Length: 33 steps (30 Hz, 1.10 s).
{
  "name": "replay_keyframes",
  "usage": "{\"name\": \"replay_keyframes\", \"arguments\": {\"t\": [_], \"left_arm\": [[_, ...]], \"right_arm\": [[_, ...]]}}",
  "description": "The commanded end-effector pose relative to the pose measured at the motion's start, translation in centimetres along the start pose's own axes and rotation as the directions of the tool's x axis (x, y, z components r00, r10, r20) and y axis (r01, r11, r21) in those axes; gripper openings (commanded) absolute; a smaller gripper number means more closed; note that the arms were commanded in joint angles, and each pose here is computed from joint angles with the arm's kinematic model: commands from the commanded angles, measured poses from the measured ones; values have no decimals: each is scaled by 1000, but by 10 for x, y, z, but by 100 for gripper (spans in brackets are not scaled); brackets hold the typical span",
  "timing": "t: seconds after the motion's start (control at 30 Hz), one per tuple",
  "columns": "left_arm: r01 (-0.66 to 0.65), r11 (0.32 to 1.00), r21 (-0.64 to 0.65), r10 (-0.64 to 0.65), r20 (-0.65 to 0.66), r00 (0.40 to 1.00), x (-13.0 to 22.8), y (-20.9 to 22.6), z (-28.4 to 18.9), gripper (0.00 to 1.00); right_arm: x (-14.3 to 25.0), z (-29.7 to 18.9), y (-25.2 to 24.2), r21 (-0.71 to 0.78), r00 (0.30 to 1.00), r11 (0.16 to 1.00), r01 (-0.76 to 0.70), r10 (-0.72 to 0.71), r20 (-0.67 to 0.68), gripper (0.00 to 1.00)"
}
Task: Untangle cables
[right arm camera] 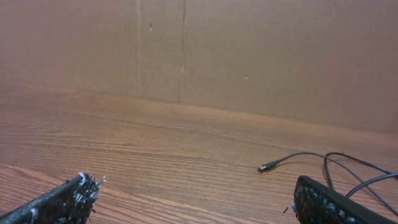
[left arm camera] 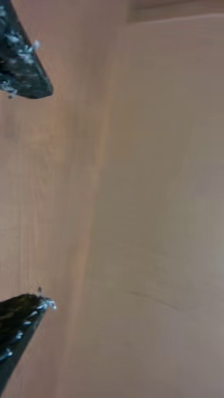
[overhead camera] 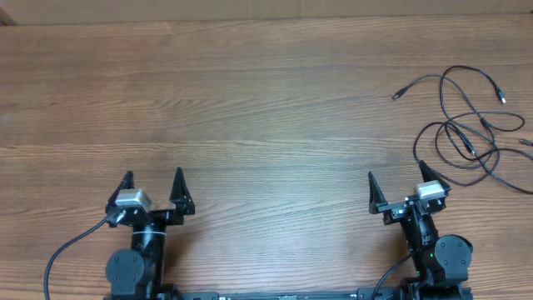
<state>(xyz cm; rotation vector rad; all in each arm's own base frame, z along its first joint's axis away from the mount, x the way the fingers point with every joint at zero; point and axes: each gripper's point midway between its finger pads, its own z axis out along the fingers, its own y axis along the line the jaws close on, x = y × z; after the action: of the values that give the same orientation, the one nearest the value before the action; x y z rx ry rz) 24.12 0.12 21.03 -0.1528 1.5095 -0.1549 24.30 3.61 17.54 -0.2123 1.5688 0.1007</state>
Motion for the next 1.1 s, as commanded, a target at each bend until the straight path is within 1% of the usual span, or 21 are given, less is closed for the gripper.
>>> {"name": "replay_keyframes", "arguments": {"t": [0.0,0.03,0.13,0.23,1.07], "left_arm": [[-133,991,14,132,43,990,9,0,3,100],[-132,991,16,132,28,991,16,1,4,100],[-191,981,38,193,-42,980,33,0,4,99],[-186,981,52,191,-128,973,54,2,2,100],[-178,983,53,183,-129,975,54,2,2,100]], "right_arm": [[3,0,2,-8,1000,1000,-3,3,1,100],[3,0,2,-8,1000,1000,-3,3,1,100],[3,0,2,-8,1000,1000,-3,3,1,100],[3,0,2,-8,1000,1000,-3,3,1,100],[3,0,2,-8,1000,1000,-3,3,1,100]]}}
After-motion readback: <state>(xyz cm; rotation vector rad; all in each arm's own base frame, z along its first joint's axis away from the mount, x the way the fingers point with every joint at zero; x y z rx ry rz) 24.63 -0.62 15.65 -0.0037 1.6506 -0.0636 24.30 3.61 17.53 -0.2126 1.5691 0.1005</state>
